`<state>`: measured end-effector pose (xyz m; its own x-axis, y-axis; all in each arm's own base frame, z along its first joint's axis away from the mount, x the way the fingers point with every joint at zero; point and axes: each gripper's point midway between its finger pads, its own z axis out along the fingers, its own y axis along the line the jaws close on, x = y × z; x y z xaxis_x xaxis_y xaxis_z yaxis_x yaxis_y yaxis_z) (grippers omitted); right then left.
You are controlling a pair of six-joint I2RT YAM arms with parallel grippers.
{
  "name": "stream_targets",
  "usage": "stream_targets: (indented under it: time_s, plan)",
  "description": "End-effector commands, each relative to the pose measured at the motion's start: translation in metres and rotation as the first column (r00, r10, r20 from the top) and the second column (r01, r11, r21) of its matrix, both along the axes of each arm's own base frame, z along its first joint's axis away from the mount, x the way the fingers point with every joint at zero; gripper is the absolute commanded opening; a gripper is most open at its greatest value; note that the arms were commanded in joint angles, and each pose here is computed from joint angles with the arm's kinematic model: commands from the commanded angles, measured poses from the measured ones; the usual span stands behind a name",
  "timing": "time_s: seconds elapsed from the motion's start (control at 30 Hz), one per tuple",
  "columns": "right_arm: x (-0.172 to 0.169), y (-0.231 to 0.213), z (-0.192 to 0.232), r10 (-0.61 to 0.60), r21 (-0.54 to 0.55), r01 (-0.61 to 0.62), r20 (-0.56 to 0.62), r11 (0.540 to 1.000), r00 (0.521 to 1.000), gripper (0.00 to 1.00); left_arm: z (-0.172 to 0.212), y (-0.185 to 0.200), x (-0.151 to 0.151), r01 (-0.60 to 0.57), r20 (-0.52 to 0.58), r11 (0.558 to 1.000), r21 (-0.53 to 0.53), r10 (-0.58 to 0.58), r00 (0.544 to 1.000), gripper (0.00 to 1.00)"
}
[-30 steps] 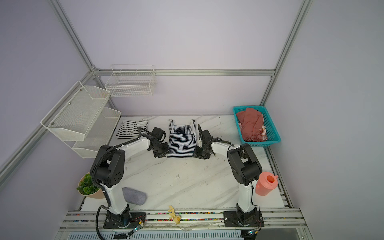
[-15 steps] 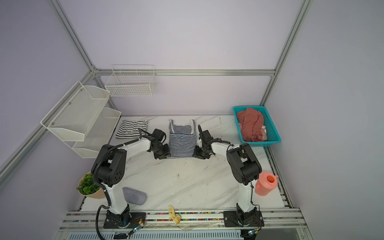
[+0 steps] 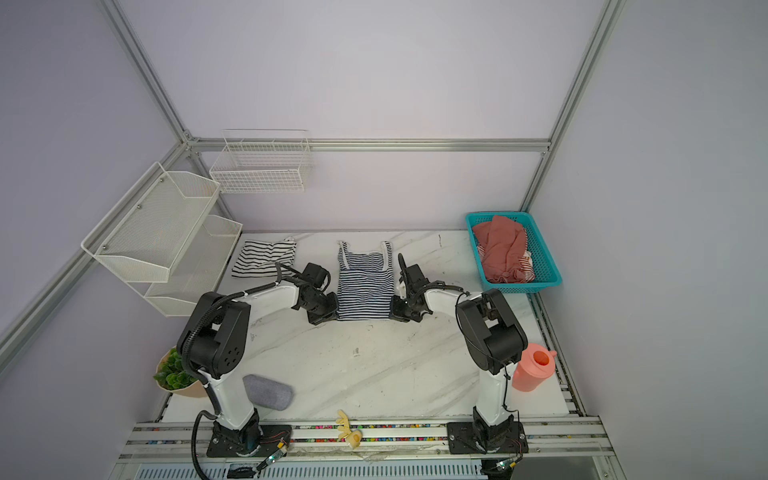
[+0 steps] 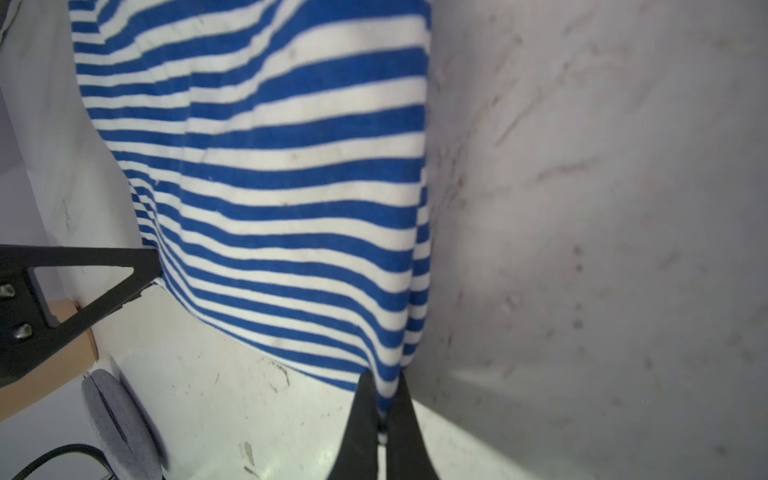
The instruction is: Fold and stack the tank tops
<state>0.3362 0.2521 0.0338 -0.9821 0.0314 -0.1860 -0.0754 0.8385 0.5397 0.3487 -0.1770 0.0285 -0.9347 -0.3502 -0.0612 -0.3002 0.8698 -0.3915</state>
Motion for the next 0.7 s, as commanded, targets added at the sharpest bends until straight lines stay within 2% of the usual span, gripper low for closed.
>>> stream_targets:
  time_s: [0.0,0.17,0.37,0.53,0.67]
  plan:
    - [-0.019,-0.005,0.023,-0.004,0.005,0.004,0.034,1.0,0.999,0.0,0.009,0.005,-0.031,-0.016,-0.019,1.0,0.005,0.016,1.0,0.0]
    - [-0.068,0.007,0.039,0.014,0.055,-0.016,0.035,0.998,0.999,0.0,0.031,-0.007,-0.068,-0.012,0.013,1.0,-0.024,0.012,1.0,0.0]
    - [-0.108,0.008,0.075,-0.043,0.136,0.033,0.068,0.99,0.997,0.0,0.064,-0.015,-0.107,-0.051,0.074,0.995,-0.081,0.057,0.996,0.0]
    - [-0.121,0.0,0.107,-0.089,0.198,0.068,0.102,0.978,0.991,0.0,0.1,-0.016,-0.116,-0.073,0.147,0.989,-0.126,0.091,0.985,0.0]
    - [-0.116,-0.001,0.13,-0.115,0.225,0.081,0.142,0.971,0.983,0.0,0.127,-0.017,-0.111,-0.068,0.197,0.989,-0.134,0.093,0.976,0.0]
